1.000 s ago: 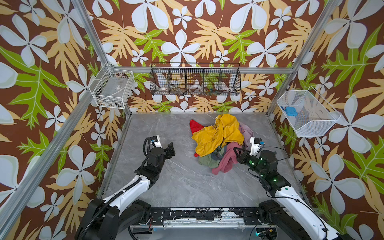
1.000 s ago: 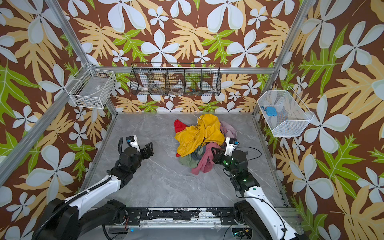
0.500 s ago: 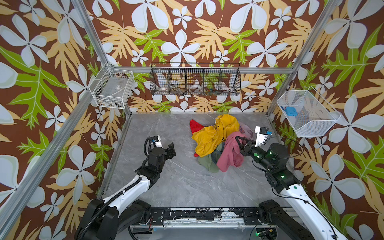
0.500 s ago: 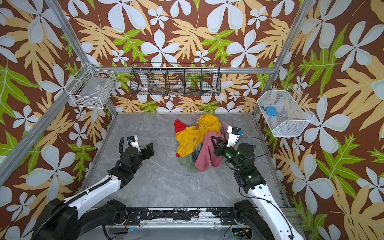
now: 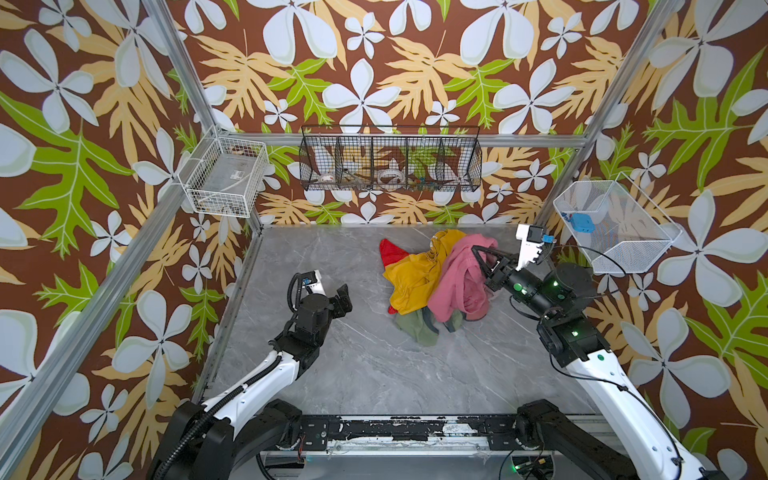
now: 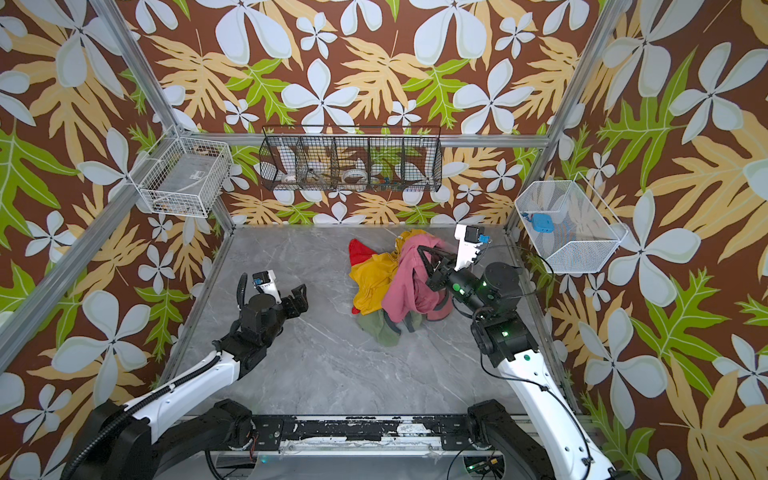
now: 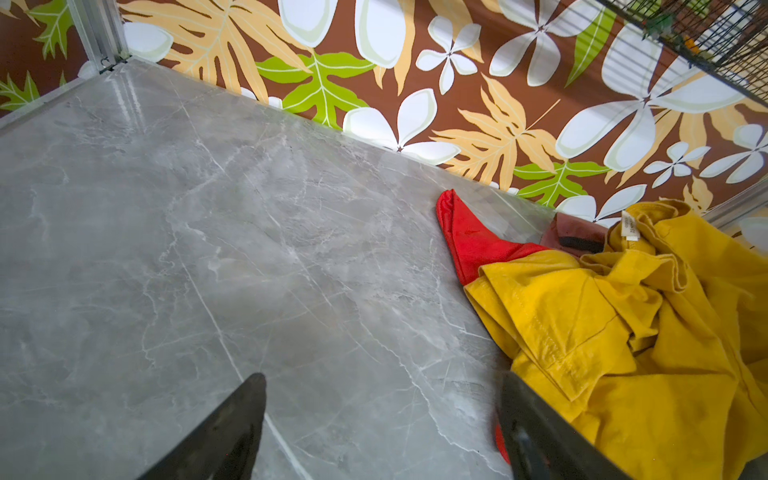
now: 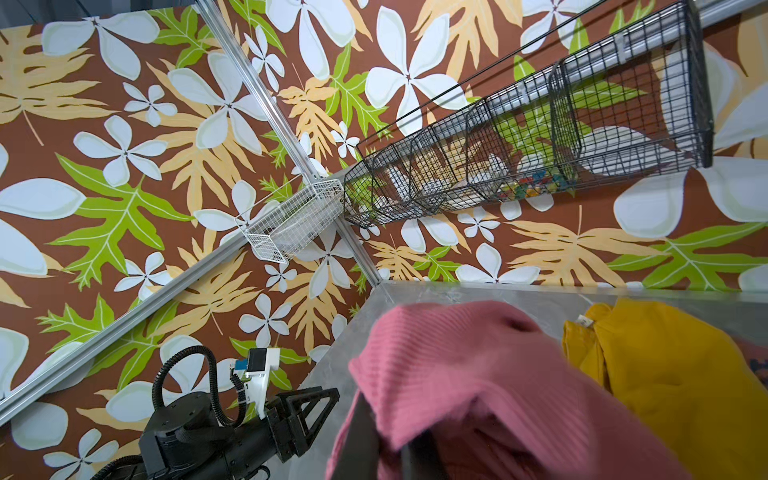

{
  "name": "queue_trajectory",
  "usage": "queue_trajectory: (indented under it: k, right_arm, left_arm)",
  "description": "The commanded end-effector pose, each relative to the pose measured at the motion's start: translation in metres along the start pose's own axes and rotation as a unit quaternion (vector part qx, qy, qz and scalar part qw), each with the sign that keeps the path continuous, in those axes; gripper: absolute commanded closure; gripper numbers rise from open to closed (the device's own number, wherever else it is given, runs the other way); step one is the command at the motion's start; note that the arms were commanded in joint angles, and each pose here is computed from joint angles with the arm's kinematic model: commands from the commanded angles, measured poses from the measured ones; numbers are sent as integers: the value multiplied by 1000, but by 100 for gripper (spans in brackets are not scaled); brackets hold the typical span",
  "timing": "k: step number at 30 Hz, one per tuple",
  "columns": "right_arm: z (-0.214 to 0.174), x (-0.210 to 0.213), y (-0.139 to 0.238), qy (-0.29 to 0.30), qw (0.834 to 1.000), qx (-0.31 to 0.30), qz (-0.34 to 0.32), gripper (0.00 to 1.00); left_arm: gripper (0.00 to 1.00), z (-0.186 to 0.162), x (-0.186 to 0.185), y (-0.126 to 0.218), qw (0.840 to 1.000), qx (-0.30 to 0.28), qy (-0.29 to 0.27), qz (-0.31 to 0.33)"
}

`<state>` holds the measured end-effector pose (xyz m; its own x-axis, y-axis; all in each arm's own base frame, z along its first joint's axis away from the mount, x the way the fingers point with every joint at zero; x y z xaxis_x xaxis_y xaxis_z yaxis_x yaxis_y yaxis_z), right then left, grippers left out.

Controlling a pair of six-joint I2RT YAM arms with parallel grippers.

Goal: Pick out a specific cloth from the pile
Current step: 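Lift the pink sweater up out of the pile with the right gripper, then grasp the hanging pink sweater with the left gripper while the right holds it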

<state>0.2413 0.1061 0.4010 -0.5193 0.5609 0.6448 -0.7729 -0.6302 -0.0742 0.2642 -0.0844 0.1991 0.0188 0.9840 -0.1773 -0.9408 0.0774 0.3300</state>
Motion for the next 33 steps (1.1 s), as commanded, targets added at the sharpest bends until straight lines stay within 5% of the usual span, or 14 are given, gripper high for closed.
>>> queue_trajectory:
  k: [1,8,19,33]
  right_arm:
    - [15,15,-8,29,998,-16,45,100]
    - [22,30,-29,44,996,-12,74,100]
    - [-13,58,-99,42,990,56,125,100]
    - [-58,42,-155,-11,986,125,110,100]
  left_arm:
    - [11,5,0,4,1000,-16,12,-3]
    - [12,14,-5,14,998,-32,22,-39]
    - [13,28,-59,44,977,-43,-30,-209]
    - [14,34,-82,53,963,-48,-14,-263]
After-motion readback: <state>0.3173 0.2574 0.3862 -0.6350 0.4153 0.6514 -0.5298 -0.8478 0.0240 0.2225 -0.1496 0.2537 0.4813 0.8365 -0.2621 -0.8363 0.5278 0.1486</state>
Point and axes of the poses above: each gripper's point midway between its finger pads, its own y axis back along the fingers, its own x axis along the line the jaws close on, z = x × y, the point moved 8 cm from there along y, back along the fingers, and after that the axes turned 12 degrees about -y, right-handed, at the moved point
